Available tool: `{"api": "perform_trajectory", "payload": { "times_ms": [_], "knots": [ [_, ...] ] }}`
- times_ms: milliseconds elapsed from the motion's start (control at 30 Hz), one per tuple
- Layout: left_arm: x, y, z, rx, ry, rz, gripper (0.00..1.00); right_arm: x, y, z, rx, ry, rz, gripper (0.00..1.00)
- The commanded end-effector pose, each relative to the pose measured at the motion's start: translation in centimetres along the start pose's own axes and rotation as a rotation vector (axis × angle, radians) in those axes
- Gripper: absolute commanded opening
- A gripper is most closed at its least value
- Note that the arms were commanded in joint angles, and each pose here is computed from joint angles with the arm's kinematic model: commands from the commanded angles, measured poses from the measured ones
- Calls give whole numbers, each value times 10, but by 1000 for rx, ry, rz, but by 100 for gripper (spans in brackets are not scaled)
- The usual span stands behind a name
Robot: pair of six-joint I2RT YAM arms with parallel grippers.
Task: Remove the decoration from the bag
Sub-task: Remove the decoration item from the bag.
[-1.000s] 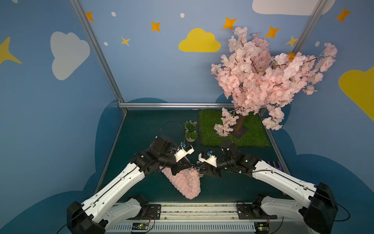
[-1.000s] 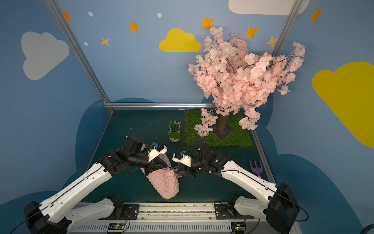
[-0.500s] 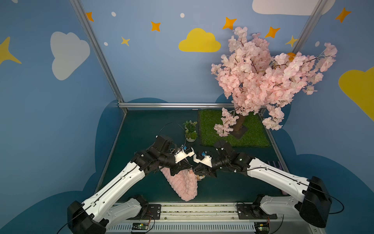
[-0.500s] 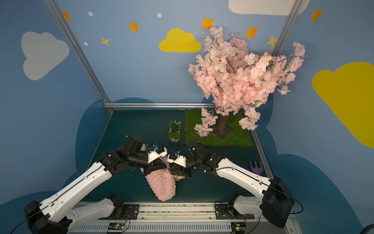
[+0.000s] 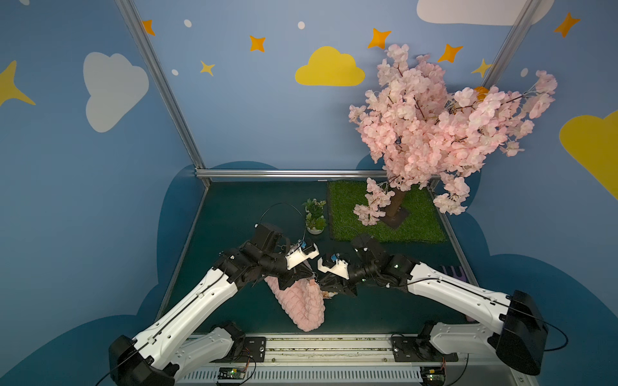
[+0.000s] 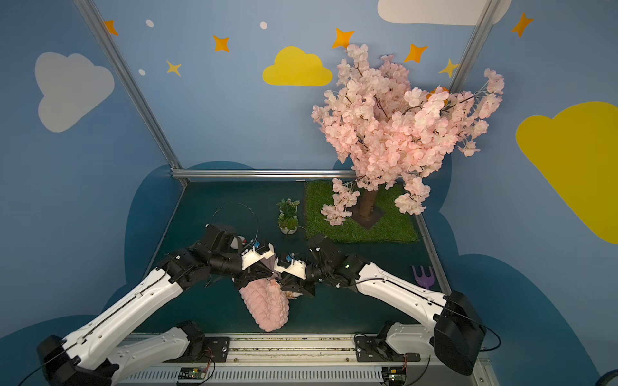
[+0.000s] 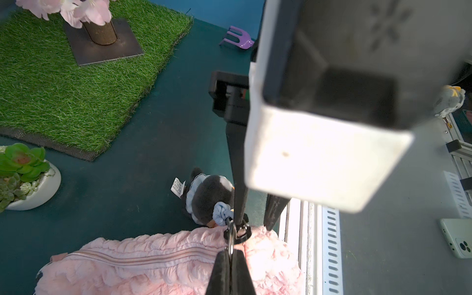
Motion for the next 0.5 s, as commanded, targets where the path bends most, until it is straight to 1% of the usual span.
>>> {"api": "perform_trajectory", "payload": {
  "times_ms": [0, 133, 300, 467],
  "knots": [
    [-4, -4, 7, 16, -4, -74, 2, 2, -6, 1, -17, 2, -20, 27],
    [-11, -7, 8, 39, 19, -179, 2, 5, -6, -1, 28, -3, -38, 29],
    [-15, -10, 7, 90, 70, -301, 2, 8, -6, 4, 67, -28, -61, 39],
    [-17, -9, 7, 113, 75, -356, 2, 15, -15, 8, 162, -85, -109, 47]
  ]
}}
Point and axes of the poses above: each gripper's point midway between its finger pads, its own z axis back along the fingers, its own y axis along the line the jaws close on, x = y × z, the point moved 10 cm from there along z, back along the fingers, and after that the axes turned 9 degrees about z, right-handed, at the moved point
